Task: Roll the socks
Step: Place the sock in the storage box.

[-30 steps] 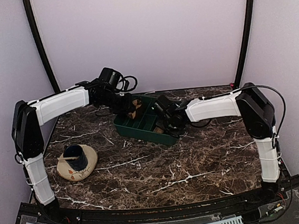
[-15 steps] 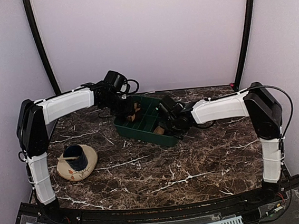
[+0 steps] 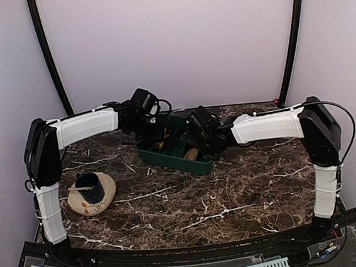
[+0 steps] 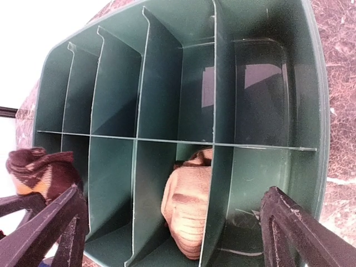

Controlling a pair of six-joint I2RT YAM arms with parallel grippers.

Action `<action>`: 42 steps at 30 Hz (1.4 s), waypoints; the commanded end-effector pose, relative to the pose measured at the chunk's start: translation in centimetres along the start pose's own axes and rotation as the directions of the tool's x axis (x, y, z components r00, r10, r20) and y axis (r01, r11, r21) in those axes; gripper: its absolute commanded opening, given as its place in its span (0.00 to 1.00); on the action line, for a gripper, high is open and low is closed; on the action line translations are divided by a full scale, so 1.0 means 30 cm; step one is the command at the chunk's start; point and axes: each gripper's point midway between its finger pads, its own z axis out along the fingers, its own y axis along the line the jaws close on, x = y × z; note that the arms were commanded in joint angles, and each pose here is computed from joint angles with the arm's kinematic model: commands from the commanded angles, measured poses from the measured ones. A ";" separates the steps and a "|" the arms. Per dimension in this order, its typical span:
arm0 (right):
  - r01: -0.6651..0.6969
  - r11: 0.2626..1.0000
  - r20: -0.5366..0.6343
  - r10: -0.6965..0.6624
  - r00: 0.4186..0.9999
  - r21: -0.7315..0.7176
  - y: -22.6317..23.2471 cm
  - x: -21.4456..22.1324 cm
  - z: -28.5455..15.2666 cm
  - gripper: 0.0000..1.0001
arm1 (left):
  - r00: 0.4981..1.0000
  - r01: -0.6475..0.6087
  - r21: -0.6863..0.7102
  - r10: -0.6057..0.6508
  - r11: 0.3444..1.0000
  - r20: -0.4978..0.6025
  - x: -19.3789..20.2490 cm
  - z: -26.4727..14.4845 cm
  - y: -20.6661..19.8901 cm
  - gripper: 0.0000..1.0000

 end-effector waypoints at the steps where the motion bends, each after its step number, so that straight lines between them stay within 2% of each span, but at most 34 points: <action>1: 0.007 0.999 0.056 -0.004 0.998 -0.046 0.060 -0.072 -0.070 1.00 | 1.000 -0.028 -0.012 0.029 1.000 0.013 -0.014 -0.010 -0.014 0.00; 18: 0.042 0.985 0.144 -0.018 0.989 -0.165 0.165 -0.212 -0.236 1.00 | 0.999 -0.044 -0.111 0.046 0.993 0.016 -0.014 0.005 0.035 0.00; 29: 0.070 0.988 0.210 -0.040 0.977 -0.134 0.132 -0.270 -0.274 1.00 | 0.997 -0.074 -0.142 0.072 0.987 -0.019 0.026 0.044 0.042 0.00; 42: 0.077 0.989 0.232 -0.046 0.972 -0.128 0.099 -0.322 -0.284 1.00 | 0.994 -0.088 -0.144 0.078 0.986 -0.079 0.090 0.109 0.022 0.00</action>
